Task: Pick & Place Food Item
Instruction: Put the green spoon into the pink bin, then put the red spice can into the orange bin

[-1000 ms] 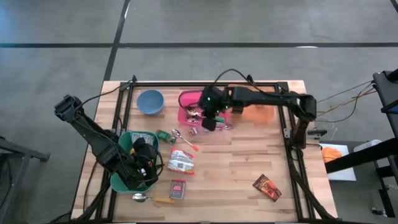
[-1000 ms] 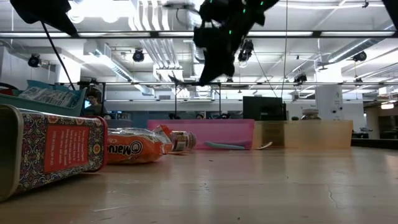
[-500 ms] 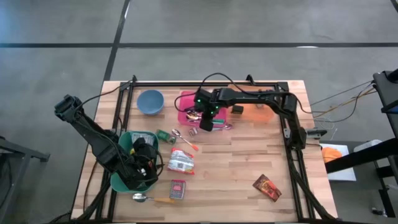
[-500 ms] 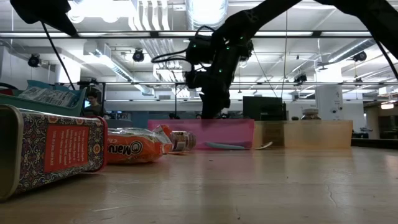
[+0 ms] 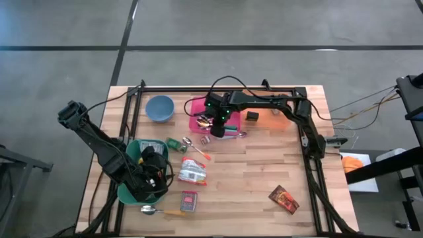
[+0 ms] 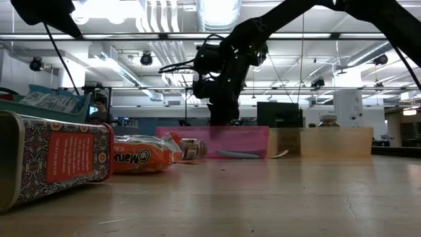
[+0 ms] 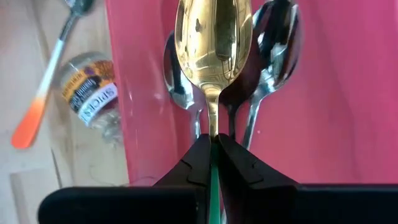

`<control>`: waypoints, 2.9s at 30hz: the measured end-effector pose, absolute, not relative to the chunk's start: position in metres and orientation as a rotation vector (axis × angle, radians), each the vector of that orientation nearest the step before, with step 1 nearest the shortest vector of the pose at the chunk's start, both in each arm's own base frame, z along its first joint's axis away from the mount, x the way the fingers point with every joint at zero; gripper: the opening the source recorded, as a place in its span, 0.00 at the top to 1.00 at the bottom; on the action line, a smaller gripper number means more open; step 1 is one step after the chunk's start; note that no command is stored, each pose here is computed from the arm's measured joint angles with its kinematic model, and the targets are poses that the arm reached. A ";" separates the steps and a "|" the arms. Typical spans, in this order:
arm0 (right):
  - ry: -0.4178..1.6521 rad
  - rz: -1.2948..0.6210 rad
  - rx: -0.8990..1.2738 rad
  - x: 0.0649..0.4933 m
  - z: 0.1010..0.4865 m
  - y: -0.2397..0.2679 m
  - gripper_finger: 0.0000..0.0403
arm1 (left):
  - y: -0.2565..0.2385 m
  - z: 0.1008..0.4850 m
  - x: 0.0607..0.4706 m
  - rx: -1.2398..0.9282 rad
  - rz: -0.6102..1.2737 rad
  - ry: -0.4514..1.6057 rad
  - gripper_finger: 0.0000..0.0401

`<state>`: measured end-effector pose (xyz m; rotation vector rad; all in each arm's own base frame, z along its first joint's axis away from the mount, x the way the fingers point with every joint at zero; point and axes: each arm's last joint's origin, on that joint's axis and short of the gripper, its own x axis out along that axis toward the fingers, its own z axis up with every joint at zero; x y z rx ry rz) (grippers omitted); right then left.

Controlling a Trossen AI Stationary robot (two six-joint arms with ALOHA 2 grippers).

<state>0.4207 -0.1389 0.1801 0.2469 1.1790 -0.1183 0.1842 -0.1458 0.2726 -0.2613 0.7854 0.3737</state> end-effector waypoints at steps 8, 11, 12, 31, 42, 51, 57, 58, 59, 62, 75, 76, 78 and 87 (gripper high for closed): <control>1.198 -0.115 0.246 0.421 0.173 -0.141 0.97 | -0.146 0.273 0.184 -0.261 0.374 0.785 0.36; 1.199 -0.111 0.241 0.421 0.173 -0.141 0.97 | -0.146 0.273 0.184 -0.261 0.374 0.785 0.36; 1.199 -0.110 0.240 0.421 0.173 -0.141 0.97 | -0.146 0.273 0.184 -0.261 0.374 0.785 0.36; 1.239 -0.110 0.260 0.415 0.162 -0.138 0.97 | -0.146 0.273 0.184 -0.261 0.374 0.786 0.36; 1.244 -0.113 0.268 0.413 0.156 -0.137 0.97 | -0.146 0.273 0.184 -0.261 0.373 0.786 0.36; 1.230 -0.123 0.271 0.415 0.157 -0.136 0.93 | -0.146 0.273 0.184 -0.261 0.374 0.786 0.36; 1.231 -0.122 0.270 0.415 0.157 -0.136 0.74 | -0.146 0.273 0.184 -0.262 0.373 0.786 0.36; 1.231 -0.123 0.271 0.415 0.157 -0.136 0.71 | -0.146 0.273 0.184 -0.262 0.373 0.786 0.36; 1.231 -0.123 0.270 0.415 0.157 -0.136 0.68 | -0.146 0.273 0.184 -0.261 0.374 0.786 0.36; 1.230 -0.129 0.273 0.415 0.158 -0.137 0.59 | -0.146 0.273 0.184 -0.261 0.374 0.786 0.36; 1.213 -0.139 0.272 0.412 0.172 -0.135 0.39 | -0.146 0.273 0.184 -0.262 0.373 0.786 0.36; 1.209 -0.154 0.259 0.411 0.176 -0.135 0.39 | -0.146 0.273 0.184 -0.261 0.374 0.786 0.36; 1.199 -0.187 0.241 0.409 0.185 -0.135 0.39 | -0.146 0.273 0.184 -0.262 0.373 0.786 0.36; 1.085 -0.221 0.203 0.398 0.237 -0.113 0.38 | -0.146 0.273 0.184 -0.261 0.374 0.786 0.36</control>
